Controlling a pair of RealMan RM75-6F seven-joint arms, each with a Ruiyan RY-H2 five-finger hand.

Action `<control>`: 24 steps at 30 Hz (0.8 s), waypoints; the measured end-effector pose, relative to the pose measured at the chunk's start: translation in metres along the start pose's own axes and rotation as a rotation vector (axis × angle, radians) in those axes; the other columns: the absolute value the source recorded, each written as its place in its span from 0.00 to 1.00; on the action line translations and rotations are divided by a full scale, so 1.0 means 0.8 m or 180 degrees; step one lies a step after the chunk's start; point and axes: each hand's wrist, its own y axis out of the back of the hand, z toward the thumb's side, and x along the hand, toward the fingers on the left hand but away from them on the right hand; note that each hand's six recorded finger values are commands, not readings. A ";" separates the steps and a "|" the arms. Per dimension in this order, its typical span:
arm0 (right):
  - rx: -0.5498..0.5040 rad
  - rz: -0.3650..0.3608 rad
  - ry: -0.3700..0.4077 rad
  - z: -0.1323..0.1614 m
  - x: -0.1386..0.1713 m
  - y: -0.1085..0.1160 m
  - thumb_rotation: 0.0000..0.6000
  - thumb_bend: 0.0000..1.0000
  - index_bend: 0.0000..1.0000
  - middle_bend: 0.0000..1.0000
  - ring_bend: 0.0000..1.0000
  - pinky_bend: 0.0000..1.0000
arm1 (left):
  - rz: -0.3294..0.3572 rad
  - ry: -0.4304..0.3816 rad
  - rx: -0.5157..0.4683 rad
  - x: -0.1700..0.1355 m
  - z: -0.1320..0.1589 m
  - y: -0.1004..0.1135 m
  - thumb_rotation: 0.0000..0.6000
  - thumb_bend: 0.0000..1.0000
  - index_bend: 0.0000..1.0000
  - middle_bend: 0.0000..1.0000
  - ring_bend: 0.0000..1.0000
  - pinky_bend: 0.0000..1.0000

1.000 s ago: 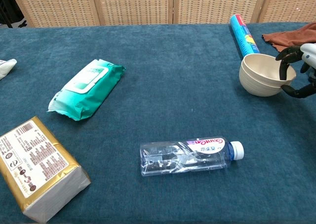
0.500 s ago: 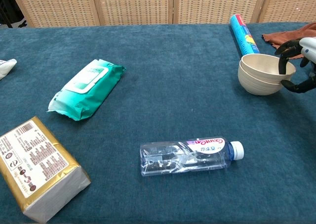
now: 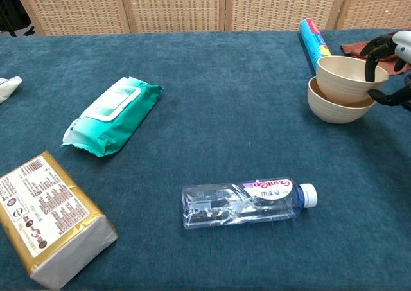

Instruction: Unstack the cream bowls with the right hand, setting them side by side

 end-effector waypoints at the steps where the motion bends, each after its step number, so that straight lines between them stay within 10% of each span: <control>1: 0.0015 -0.0010 0.0004 0.000 -0.001 0.002 1.00 0.44 0.57 0.19 0.13 0.33 | 0.0001 0.0000 -0.0001 0.000 0.000 0.000 1.00 0.18 0.27 0.00 0.00 0.05; 24: -0.0013 -0.0175 0.0222 0.047 -0.016 0.043 1.00 0.44 0.57 0.19 0.13 0.33 | 0.0053 -0.0063 -0.0048 -0.004 0.007 0.006 1.00 0.18 0.27 0.00 0.00 0.05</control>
